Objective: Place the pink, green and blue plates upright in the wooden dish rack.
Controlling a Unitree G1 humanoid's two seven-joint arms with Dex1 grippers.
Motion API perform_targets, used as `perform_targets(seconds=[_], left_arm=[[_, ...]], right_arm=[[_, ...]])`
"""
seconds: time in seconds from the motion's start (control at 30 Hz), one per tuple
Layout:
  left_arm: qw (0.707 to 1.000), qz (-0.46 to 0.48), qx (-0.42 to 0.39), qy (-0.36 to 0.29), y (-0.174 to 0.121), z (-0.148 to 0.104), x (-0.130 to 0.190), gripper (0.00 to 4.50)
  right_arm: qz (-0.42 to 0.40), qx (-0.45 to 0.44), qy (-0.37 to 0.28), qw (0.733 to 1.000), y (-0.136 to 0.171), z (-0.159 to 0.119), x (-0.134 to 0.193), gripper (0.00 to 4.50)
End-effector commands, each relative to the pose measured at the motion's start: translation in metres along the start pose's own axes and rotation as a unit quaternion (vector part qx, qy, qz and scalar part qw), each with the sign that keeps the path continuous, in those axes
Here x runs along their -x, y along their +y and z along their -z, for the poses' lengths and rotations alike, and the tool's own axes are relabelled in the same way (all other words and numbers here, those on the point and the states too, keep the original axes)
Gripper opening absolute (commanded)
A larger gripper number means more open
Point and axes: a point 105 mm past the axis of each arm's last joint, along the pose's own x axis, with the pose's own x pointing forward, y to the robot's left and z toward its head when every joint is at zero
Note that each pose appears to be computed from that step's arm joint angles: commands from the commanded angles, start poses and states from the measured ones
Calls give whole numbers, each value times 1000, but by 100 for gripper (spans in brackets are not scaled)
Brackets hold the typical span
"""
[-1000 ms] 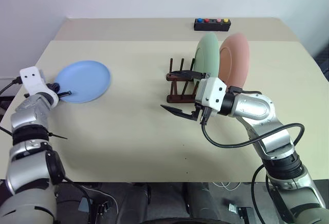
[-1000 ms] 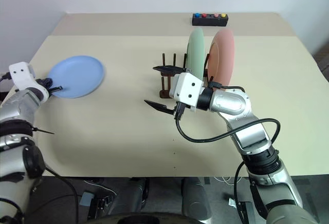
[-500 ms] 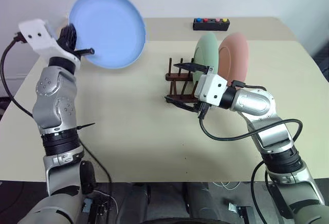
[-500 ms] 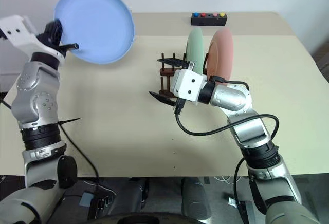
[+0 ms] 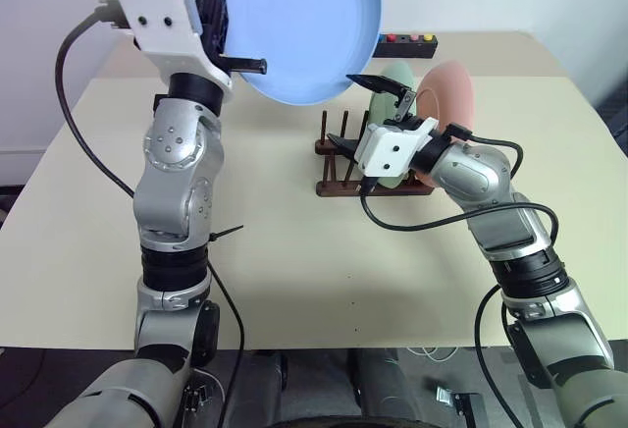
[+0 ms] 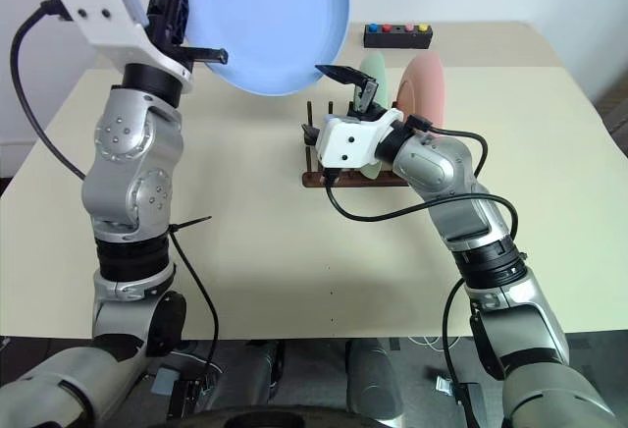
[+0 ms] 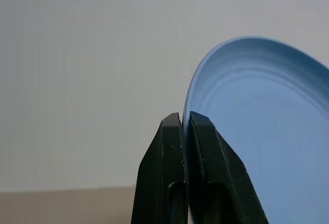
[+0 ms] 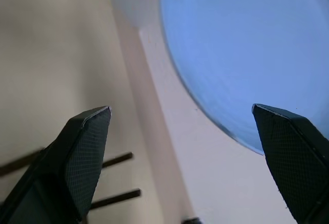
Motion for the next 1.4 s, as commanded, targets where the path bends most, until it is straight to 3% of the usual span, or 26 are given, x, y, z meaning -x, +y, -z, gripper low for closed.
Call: perform_targets(seconds=[0.03,0.07,0.17,0.4,0.43,0.53,0.63,0.87,1.0,1.13,1.27,1.4], left_arm=[[999,16,-1,-32,-13,-19,0,4],[999,23,1,-31,-17,-19,2,4],[999,35,0,-26,-24,-16,4,0],[999,37,4,-19,-25,-14,4,0],[999,38,4,-16,-25,-13,5,0],[999,39,19,-8,-25,-10,5,0],[998,33,48,-7,-22,-10,4,96],[993,-17,108,-46,14,-24,5,437],[986,-114,96,-71,72,-31,8,444],[989,-140,-1,-42,108,-18,16,444],[989,-121,-78,44,125,23,31,444],[985,-28,-105,137,106,74,56,444]], right_arm=[[15,43,-22,999,-8,-12,-6,450],[11,55,-21,998,-6,-12,-7,450],[-5,81,-18,997,1,-10,-9,362],[-11,98,-14,995,5,-8,-7,15],[-10,98,-13,995,5,-8,-7,3],[-9,103,-11,995,5,-7,-7,3],[-6,109,-8,994,4,-7,-6,0],[1,128,-3,992,2,-4,-5,0],[1,136,-11,991,3,-6,-6,0],[12,128,-37,991,-1,-16,-7,0],[51,65,-89,993,-16,-37,-7,0],[70,-39,-164,983,-29,-66,-4,0]])
